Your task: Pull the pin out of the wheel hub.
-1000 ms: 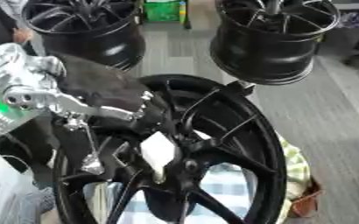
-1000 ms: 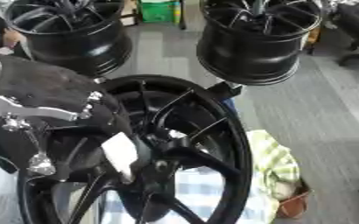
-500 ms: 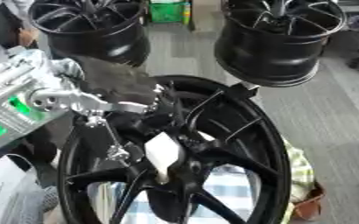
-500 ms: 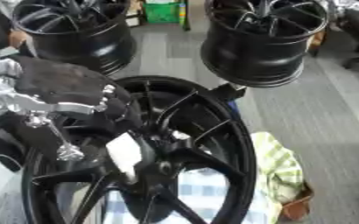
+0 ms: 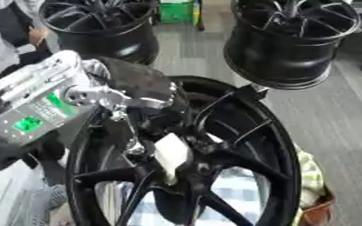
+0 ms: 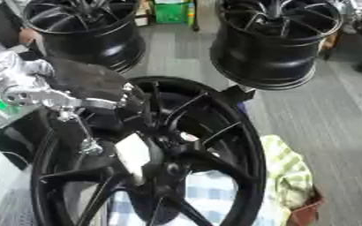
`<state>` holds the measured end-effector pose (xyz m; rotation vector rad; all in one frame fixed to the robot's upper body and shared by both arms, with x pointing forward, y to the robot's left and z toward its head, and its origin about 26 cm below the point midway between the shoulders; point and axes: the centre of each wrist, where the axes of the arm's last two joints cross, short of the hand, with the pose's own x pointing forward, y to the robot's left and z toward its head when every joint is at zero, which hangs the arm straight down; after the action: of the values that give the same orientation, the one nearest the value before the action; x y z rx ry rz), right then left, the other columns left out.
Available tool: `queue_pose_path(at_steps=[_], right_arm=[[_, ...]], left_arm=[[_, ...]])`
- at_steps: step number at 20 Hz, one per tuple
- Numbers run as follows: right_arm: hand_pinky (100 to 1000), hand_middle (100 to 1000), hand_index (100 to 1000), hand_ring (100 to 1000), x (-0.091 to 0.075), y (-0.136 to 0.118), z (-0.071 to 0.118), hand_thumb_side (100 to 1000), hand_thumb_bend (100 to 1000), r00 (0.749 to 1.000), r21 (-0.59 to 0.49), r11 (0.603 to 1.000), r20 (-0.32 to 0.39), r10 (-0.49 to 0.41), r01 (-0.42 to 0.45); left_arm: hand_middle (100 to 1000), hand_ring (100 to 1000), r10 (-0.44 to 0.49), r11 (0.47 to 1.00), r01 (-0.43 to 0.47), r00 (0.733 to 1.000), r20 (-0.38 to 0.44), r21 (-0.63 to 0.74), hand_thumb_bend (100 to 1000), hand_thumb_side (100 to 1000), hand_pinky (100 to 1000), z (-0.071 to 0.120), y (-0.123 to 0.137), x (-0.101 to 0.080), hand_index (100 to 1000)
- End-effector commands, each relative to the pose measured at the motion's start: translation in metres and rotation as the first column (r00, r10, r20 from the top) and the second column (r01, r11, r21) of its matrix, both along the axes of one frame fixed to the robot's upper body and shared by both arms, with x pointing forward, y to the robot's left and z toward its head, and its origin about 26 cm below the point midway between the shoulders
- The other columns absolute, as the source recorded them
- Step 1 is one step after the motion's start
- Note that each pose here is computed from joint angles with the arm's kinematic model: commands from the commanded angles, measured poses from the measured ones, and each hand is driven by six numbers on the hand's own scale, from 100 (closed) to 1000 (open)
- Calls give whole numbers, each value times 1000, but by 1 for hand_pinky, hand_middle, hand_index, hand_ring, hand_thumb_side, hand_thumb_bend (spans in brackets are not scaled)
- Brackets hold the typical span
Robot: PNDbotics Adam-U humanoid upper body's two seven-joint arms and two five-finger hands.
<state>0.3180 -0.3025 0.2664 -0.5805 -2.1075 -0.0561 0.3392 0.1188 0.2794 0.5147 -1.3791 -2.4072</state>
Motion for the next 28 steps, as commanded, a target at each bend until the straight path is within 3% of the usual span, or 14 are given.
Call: queue_pose_path(at_steps=[1,13,19,28], right_arm=[[757,536,697,631,-2,-3,7,329,501,1000,-4,1000,22,-6,6],[759,536,697,630,-2,-2,6,330,495,1000,2,1000,25,-12,12],[759,536,697,631,-2,-3,5,330,494,1000,6,1000,24,-15,15],[760,536,698,631,-2,-3,5,330,492,1000,9,1000,25,-14,13]], left_arm=[[759,853,-12,1000,12,1000,-4,2,396,134,873,5,0,2,838],[736,836,-55,997,58,996,-70,41,388,119,865,8,-9,-7,840],[689,802,-54,997,58,995,-86,46,365,108,847,4,-14,-8,829],[691,789,-25,998,32,994,-108,60,340,122,831,-8,-16,-2,833]])
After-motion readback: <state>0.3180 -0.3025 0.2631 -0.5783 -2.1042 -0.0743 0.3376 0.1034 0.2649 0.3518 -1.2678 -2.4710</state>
